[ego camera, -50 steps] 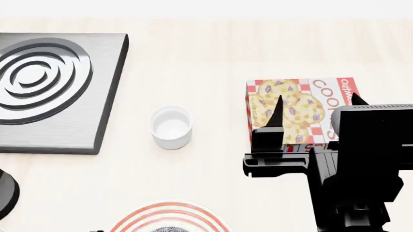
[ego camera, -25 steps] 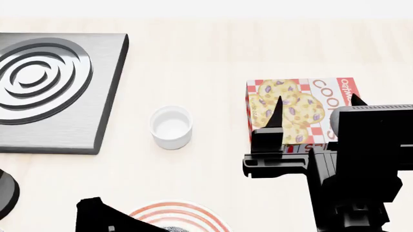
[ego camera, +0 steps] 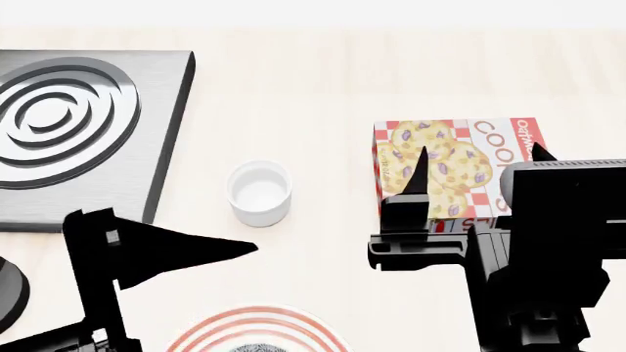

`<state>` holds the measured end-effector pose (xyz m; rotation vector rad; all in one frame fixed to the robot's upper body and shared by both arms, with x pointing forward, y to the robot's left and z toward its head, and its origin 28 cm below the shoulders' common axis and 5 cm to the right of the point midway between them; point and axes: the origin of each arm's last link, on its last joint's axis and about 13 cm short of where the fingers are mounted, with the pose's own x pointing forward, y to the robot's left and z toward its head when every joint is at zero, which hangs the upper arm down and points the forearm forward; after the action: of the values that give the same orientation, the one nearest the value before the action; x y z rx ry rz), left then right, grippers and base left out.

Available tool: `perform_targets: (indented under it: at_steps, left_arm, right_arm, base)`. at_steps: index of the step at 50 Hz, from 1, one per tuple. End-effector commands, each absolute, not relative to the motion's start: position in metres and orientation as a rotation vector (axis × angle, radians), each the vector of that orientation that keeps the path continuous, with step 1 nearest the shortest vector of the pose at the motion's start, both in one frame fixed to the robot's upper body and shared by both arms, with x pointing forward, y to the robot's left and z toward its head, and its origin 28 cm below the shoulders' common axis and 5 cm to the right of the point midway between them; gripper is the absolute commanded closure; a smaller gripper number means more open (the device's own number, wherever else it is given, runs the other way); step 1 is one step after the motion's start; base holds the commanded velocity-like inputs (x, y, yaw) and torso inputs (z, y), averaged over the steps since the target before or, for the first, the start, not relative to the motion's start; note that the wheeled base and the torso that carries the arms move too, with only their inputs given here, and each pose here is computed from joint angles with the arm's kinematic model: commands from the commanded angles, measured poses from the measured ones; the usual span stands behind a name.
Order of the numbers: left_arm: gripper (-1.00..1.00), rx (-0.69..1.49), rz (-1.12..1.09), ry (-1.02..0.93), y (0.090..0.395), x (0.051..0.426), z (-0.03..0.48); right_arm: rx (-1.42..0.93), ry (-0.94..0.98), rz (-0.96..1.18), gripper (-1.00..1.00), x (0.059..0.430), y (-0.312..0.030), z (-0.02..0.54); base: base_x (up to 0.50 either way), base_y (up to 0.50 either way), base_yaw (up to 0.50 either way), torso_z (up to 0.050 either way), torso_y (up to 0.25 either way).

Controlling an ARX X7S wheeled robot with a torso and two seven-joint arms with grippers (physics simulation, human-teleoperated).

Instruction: Pick the akita bowl on the stove and place it on the plate.

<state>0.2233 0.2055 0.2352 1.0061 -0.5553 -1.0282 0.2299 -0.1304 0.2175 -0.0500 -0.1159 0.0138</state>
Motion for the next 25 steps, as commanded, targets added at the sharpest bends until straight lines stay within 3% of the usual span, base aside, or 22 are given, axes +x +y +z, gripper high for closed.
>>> perform_targets:
  at_steps: [1, 25]
  left_arm:
    - [-1.00, 0.853, -0.954, -0.603, 0.203, 0.225, 0.249]
    - [-1.00, 0.567, -0.689, -0.594, 0.224, 0.250, 0.269]
  right_arm:
    - [-0.032, -0.129, 0.008, -1.00, 0.231, -0.131, 0.219]
    - [-0.032, -0.129, 0.009, -1.00, 0.231, -0.131, 0.219]
  base:
    - [0.00, 0.00, 0.00, 0.000, 0.000]
    - [0.00, 0.00, 0.00, 0.000, 0.000]
